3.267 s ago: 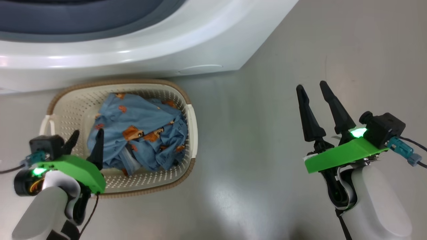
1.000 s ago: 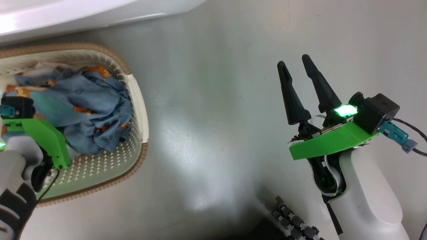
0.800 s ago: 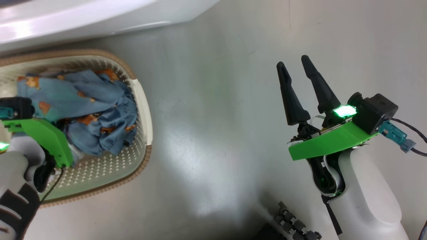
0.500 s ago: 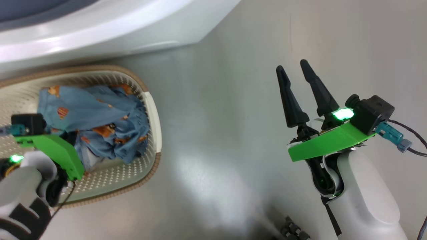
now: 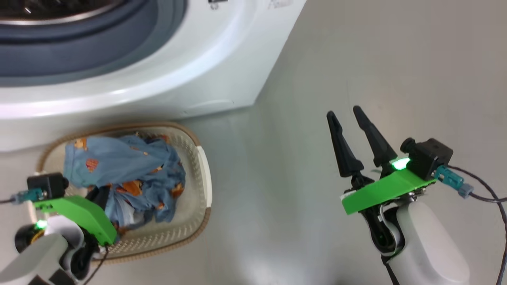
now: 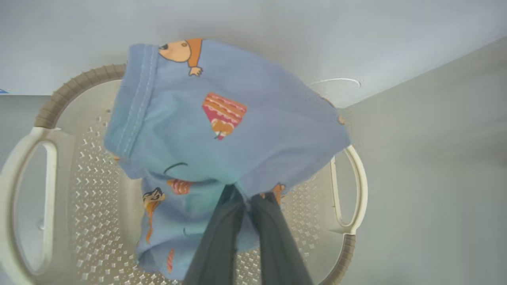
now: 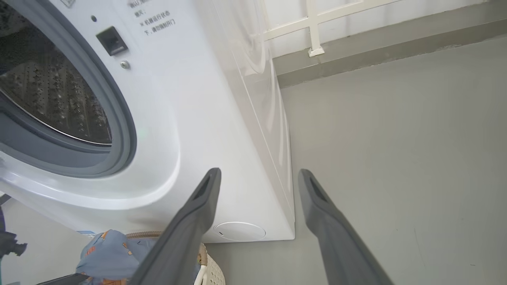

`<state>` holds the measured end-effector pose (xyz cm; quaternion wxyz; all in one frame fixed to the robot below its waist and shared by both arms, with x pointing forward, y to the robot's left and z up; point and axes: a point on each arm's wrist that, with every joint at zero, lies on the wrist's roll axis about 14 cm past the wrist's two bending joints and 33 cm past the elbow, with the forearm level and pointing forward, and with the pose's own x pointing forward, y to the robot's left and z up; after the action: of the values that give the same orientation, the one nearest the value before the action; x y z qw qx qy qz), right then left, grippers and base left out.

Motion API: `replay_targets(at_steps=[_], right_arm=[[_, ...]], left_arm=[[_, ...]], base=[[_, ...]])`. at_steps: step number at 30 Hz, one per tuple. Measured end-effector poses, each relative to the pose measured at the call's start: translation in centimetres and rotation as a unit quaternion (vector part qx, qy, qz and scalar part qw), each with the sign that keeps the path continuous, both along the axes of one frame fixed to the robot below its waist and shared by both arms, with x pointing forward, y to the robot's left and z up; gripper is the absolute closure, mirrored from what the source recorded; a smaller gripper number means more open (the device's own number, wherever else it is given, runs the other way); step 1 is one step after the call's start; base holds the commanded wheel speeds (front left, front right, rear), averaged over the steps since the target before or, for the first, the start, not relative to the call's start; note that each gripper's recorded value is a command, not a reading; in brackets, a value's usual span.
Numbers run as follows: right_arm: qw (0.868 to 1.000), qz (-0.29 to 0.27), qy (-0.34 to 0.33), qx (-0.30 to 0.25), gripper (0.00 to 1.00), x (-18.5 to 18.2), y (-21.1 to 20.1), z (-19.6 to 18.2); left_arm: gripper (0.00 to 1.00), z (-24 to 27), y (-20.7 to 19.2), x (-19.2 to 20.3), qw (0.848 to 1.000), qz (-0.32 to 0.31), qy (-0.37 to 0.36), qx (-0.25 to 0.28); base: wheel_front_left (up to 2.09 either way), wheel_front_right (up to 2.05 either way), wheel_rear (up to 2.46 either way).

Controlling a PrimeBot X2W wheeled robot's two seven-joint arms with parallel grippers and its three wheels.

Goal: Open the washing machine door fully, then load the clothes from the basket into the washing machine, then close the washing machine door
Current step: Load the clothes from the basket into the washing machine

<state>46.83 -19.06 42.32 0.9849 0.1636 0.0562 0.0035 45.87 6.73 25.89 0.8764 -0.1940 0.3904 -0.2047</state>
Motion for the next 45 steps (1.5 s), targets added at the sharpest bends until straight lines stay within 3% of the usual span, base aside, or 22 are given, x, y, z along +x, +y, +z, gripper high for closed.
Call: replay_targets(at_steps=[10, 16, 20, 29, 36, 45], right_arm=[[1.0, 0.0, -0.028, 0.014, 0.0, -2.3, 0.3, 3.2], [0.999, 0.003, -0.045, 0.021, 0.0, -4.0, 0.5, 4.9], [0.998, 0.004, -0.053, 0.025, 0.0, -5.2, 0.5, 5.7], [0.997, 0.0, -0.078, 0.023, 0.0, -7.7, -0.4, 7.6], [0.995, -0.005, -0.096, 0.022, 0.0, -8.9, -0.9, 8.8], [0.995, 0.003, -0.101, 0.018, 0.0, -8.9, -0.6, 9.1]], left_arm=[[1.0, 7.0, 1.2, 0.3, 0.994, 0.065, -0.07, -0.045], [1.0, 12.3, 1.9, 0.1, 0.982, 0.096, -0.145, -0.071], [1.0, 15.5, 2.6, -0.5, 0.971, 0.113, -0.196, -0.079], [1.0, 24.3, 3.8, -3.1, 0.928, 0.142, -0.337, -0.075], [1.0, 28.2, 5.3, -5.6, 0.897, 0.161, -0.41, -0.034], [1.0, 28.7, 6.0, -6.9, 0.889, 0.167, -0.426, -0.014]], base=[[0.0, 0.0, 0.0], [0.0, 0.0, 0.0], [0.0, 0.0, 0.0], [0.0, 0.0, 0.0], [0.0, 0.0, 0.0], [0.0, 0.0, 0.0]])
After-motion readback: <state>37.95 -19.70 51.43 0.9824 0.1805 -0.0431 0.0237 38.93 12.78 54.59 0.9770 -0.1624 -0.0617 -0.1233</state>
